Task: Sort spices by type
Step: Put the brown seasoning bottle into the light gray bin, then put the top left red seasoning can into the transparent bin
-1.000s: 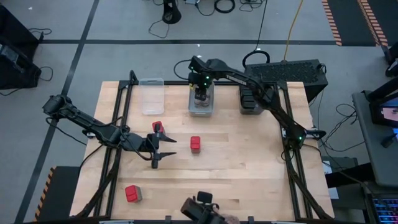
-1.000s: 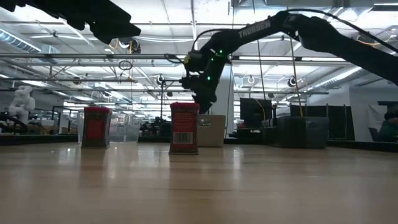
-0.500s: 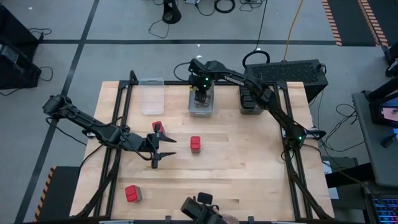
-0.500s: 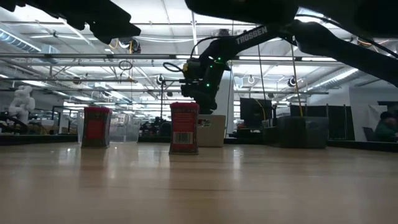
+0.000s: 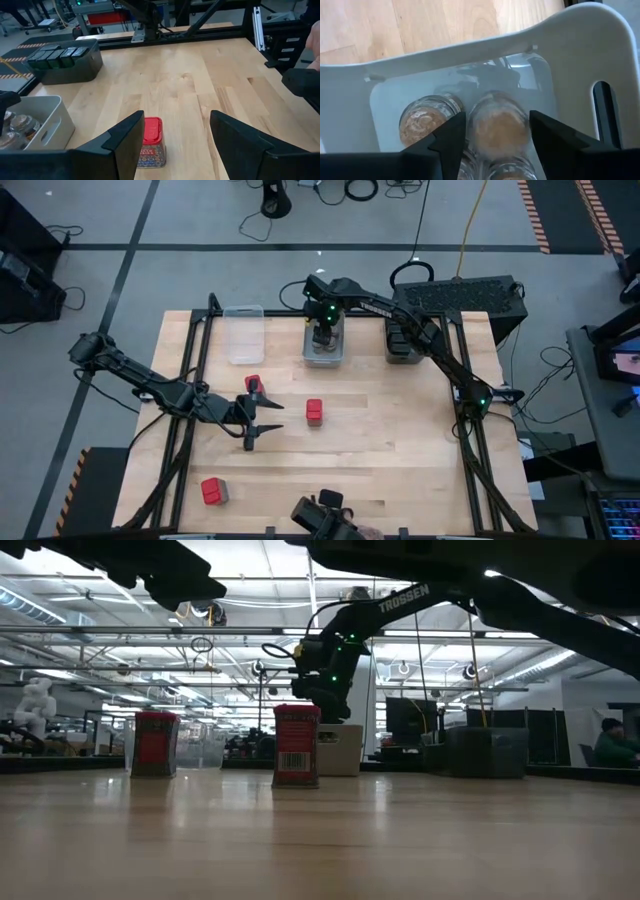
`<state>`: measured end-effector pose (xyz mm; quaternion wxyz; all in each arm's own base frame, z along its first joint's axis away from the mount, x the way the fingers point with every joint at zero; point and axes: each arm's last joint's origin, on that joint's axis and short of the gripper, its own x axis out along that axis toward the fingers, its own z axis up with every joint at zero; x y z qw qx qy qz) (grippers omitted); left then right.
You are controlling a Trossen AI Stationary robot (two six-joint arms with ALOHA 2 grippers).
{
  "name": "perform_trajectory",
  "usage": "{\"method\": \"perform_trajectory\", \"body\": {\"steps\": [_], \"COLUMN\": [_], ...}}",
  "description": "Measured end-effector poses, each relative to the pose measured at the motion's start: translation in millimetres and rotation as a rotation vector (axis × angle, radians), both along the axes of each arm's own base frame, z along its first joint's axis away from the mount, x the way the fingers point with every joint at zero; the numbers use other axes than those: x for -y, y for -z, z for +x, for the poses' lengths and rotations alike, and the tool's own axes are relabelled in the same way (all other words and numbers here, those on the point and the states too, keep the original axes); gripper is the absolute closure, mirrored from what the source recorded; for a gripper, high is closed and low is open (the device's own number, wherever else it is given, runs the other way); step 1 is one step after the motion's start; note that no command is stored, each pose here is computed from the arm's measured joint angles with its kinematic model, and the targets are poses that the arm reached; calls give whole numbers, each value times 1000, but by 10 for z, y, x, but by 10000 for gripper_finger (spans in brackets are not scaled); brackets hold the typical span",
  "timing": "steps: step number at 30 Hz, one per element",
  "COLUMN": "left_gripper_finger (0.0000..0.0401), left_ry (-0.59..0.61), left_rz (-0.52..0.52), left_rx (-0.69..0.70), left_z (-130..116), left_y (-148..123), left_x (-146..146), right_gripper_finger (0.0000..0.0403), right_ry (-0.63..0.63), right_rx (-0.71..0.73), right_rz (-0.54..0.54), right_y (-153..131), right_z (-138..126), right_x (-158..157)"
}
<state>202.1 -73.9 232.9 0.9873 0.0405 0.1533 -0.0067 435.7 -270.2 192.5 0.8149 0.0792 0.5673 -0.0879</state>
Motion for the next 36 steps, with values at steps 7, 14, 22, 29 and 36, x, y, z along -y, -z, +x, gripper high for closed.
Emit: {"method": "perform_trajectory", "body": {"steps": [7,14,22,29,36], "left_gripper_finger": [169,169,169,169,169], "left_ry": [0,0,0,0,-9], "left_rz": [0,0,0,5,-7], "left_rx": [0,0,0,-14,-40], "left_z": [0,0,0,-4,-13], "left_y": [0,0,1,14,39], "left_x": [1,0,0,-2,-6], "right_gripper_finger": [194,193,193,193,193], "right_ry": [-2,-37,-45,-15,-161], "right_rx": [-3,7,59,155,202], "right_rz": [-1,-28,-75,-92,84], "right_y": [1,-65,-452,-988,-1363], "right_z": [-2,3,-84,-188,-246], "right_x": [-1,4,-53,-265,-835]}}
